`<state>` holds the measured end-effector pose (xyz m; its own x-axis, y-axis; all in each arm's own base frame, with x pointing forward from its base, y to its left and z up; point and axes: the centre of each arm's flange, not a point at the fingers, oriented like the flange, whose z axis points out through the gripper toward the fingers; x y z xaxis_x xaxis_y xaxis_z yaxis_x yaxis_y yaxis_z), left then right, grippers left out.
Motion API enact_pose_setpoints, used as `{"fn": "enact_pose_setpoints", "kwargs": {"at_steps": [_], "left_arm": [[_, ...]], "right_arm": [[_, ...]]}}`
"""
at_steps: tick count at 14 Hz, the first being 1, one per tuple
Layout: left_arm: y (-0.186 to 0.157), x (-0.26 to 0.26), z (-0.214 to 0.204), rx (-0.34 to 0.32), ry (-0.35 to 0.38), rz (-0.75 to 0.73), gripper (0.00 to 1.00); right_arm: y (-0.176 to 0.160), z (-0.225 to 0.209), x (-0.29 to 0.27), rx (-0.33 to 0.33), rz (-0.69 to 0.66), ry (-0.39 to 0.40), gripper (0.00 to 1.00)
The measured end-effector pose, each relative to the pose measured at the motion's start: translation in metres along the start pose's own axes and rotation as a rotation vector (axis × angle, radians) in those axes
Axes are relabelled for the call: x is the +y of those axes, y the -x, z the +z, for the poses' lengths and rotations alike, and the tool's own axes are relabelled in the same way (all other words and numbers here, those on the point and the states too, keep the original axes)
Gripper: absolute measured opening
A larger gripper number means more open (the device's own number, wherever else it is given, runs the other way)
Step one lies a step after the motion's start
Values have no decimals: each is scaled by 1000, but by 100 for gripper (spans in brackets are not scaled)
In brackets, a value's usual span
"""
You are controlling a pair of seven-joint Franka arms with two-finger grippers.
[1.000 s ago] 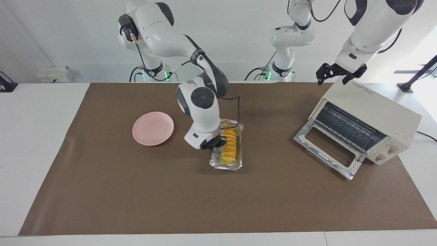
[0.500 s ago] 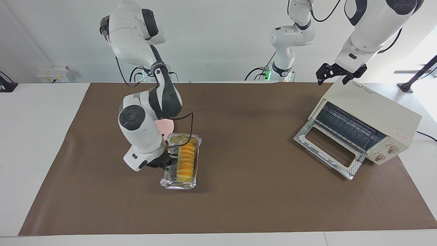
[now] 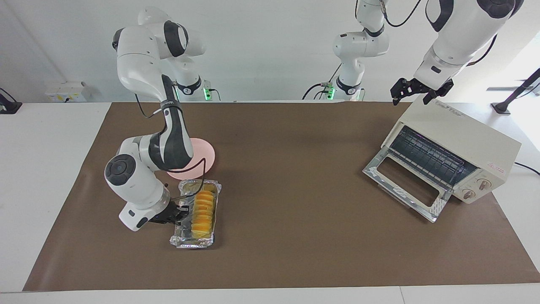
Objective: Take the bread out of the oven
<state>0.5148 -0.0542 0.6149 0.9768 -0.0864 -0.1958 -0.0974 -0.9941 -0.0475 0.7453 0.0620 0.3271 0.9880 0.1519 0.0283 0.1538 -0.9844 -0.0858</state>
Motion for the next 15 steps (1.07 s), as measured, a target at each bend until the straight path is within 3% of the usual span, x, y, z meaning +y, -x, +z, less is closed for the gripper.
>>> {"fn": "enact_pose_setpoints", "kwargs": {"at_steps": [4,8,9,11,13,15], "left_arm": [[0,0,0,0,0,0,100],[0,0,0,0,0,0,100],[0,0,0,0,0,0,100],[0,0,0,0,0,0,100],[0,0,0,0,0,0,100],[0,0,0,0,0,0,100]], "right_arm": [[-2,-3,-1,21,-54,3,2],[0,-7,-1,4,-81,20,34],[1,-9,-4,-8,-88,26,49],[2,-15,-17,-26,-108,30,68],[3,-17,-39,-34,-137,34,69],[2,-16,-60,-30,-151,51,64]]}}
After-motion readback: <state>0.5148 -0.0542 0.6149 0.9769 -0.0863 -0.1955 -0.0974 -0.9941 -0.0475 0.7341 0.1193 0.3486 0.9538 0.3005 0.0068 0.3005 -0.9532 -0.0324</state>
